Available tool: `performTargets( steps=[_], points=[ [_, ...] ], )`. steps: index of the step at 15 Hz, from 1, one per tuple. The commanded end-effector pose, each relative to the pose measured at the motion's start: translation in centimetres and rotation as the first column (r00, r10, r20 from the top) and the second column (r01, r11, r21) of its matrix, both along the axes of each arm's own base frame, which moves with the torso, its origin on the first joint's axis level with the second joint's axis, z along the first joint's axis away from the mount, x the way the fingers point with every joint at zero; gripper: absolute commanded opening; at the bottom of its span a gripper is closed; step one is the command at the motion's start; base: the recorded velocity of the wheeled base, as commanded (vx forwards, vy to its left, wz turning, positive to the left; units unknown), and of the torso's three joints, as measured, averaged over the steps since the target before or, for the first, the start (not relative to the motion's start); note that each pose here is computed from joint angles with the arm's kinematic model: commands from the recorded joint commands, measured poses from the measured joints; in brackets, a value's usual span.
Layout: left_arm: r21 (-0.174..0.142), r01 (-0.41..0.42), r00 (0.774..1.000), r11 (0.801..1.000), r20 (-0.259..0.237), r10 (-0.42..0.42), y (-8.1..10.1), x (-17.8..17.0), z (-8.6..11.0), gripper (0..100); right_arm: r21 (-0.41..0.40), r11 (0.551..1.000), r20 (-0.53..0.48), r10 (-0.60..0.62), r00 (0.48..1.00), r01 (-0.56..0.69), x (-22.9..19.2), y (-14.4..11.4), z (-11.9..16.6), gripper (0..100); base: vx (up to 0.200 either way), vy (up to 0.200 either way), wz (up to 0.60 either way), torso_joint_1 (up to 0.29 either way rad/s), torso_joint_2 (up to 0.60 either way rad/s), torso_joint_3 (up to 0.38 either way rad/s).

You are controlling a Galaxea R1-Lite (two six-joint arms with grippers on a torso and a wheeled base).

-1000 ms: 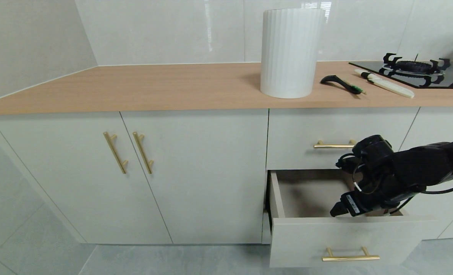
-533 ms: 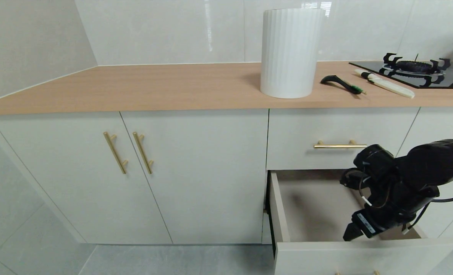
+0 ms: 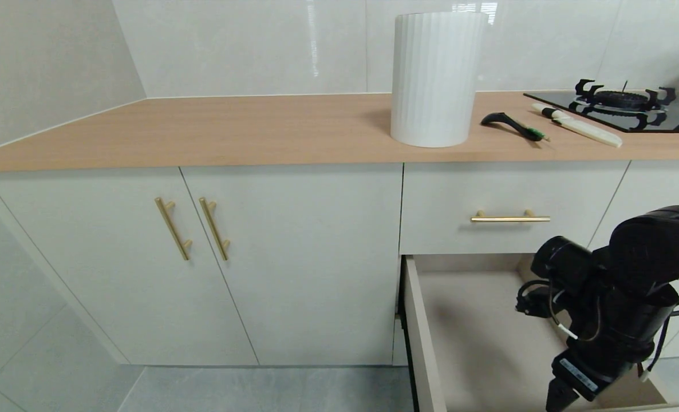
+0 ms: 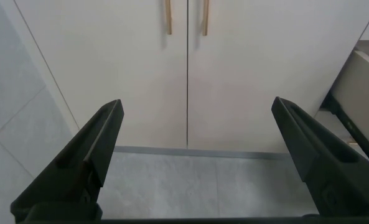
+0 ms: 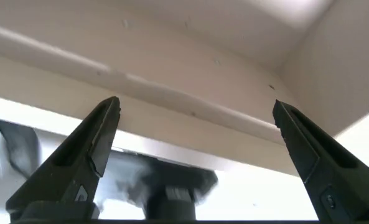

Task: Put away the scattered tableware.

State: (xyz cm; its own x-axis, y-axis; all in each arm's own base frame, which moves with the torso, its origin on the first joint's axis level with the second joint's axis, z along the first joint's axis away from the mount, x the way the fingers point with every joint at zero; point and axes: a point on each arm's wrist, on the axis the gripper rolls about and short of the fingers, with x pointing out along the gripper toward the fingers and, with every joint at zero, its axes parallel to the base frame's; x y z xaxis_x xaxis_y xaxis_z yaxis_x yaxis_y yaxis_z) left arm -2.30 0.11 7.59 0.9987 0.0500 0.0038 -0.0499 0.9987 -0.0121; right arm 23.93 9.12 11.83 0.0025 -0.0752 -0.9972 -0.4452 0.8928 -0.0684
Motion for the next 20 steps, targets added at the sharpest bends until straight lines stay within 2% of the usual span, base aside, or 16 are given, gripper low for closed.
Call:
performTargets(
  steps=[1, 3, 6, 9, 10, 11, 12, 13, 15, 16, 17, 18, 19, 20],
  points=[
    [0.0, -0.001, 1.0, 1.0, -0.001, 0.001, 0.0, 0.0, 0.0, 100, -0.036, 0.998, -0.051, 0.045, 0.998, -0.047, -0.8, 0.5, -0.2, 100, 0.0, 0.0, 0.0, 0.0, 0.0, 0.0],
    [0.0, -0.001, 1.0, 1.0, -0.001, 0.001, 0.0, 0.0, 0.0, 100, -0.072, 0.994, -0.102, 0.069, 0.992, -0.076, -1.1, 0.9, -1.0, 100, 0.0, 0.0, 0.0, 0.0, 0.0, 0.0],
    [0.0, -0.001, 1.0, 1.0, -0.001, 0.001, 0.0, 0.0, 0.0, 100, -0.07, 0.994, -0.091, 0.074, 0.993, -0.08, -1.1, 1.1, -0.8, 100, 0.0, 0.0, 0.0, 0.0, 0.0, 0.0],
    [0.0, -0.001, 1.0, 1.0, -0.001, 0.001, 0.0, 0.0, 0.0, 100, -0.017, 0.998, 0.039, 0.064, 0.997, -0.064, -1.4, 0.8, 2.1, 100, 0.0, 0.0, 0.0, 0.0, 0.0, 0.0],
    [0.0, -0.001, 1.0, 1.0, -0.001, 0.001, 0.0, 0.0, 0.0, 100, -0.017, 0.998, 0.039, 0.064, 0.997, -0.064, -1.4, 0.8, 2.1, 100, 0.0, 0.0, 0.0, 0.0, 0.0, 0.0],
    [0.0, -0.001, 1.0, 1.0, -0.001, 0.001, 0.0, 0.0, 0.0, 100, 0.038, 0.998, 0.175, 0.044, 0.984, -0.052, -3.0, -0.2, 5.5, 100, 0.0, 0.0, 0.0, 0.0, 0.0, 0.0],
    [0.0, -0.001, 1.0, 1.0, -0.001, 0.001, 0.0, 0.0, 0.0, 100, 0.079, 0.996, 0.268, 0.02, 0.963, -0.043, -4.2, -1.1, 7.8, 100, 0.0, 0.0, 0.0, 0.0, 0.0, 0.0],
    [0.0, -0.001, 1.0, 1.0, -0.001, 0.001, 0.0, 0.0, 0.0, 100, 0.124, 0.991, 0.373, -0.003, 0.928, -0.046, -5.3, -1.6, 10.3, 100, 0.0, 0.0, 0.0, 0.0, 0.0, 0.0],
    [0.0, -0.001, 1.0, 1.0, -0.001, 0.001, 0.0, 0.0, 0.0, 100, 0.217, 0.976, 0.544, -0.106, 0.833, -0.017, -4.5, -2.1, 14.3, 100, 0.0, 0.0, 0.0, 0.0, 0.0, 0.0],
    [0.0, -0.001, 1.0, 1.0, -0.001, 0.001, 0.0, 0.0, 0.0, 100, 0.273, 0.962, 0.627, -0.172, 0.76, -0.007, -3.3, -2.1, 16.3, 100, 0.0, 0.0, 0.0, 0.0, 0.0, 0.0],
    [0.0, -0.001, 1.0, 1.0, -0.001, 0.001, 0.0, 0.0, 0.0, 100, 0.296, 0.955, 0.654, -0.201, 0.729, -0.003, -2.8, -2.1, 17.1, 100, 0.0, 0.0, 0.0, 0.0, 0.0, 0.0],
    [0.0, -0.001, 1.0, 1.0, -0.001, 0.001, 0.0, 0.0, 0.0, 100, 0.35, 0.937, 0.735, -0.264, 0.624, -0.016, -1.6, -2.2, 19.5, 100, 0.0, 0.0, 0.0, 0.0, 0.0, 0.0],
    [0.0, -0.001, 1.0, 1.0, -0.001, 0.001, 0.0, 0.0, 0.0, 100, 0.359, 0.933, 0.751, -0.276, 0.599, -0.02, -1.3, -2.3, 20.1, 100, 0.0, 0.0, 0.0, 0.0, 0.0, 0.0],
    [0.0, -0.001, 1.0, 1.0, -0.001, 0.001, 0.0, 0.0, 0.0, 100, 0.387, 0.922, 0.795, -0.317, 0.518, -0.03, -0.1, -2.5, 21.8, 100, 0.0, 0.0, 0.0, 0.0, 0.0, 0.0]
  ],
)
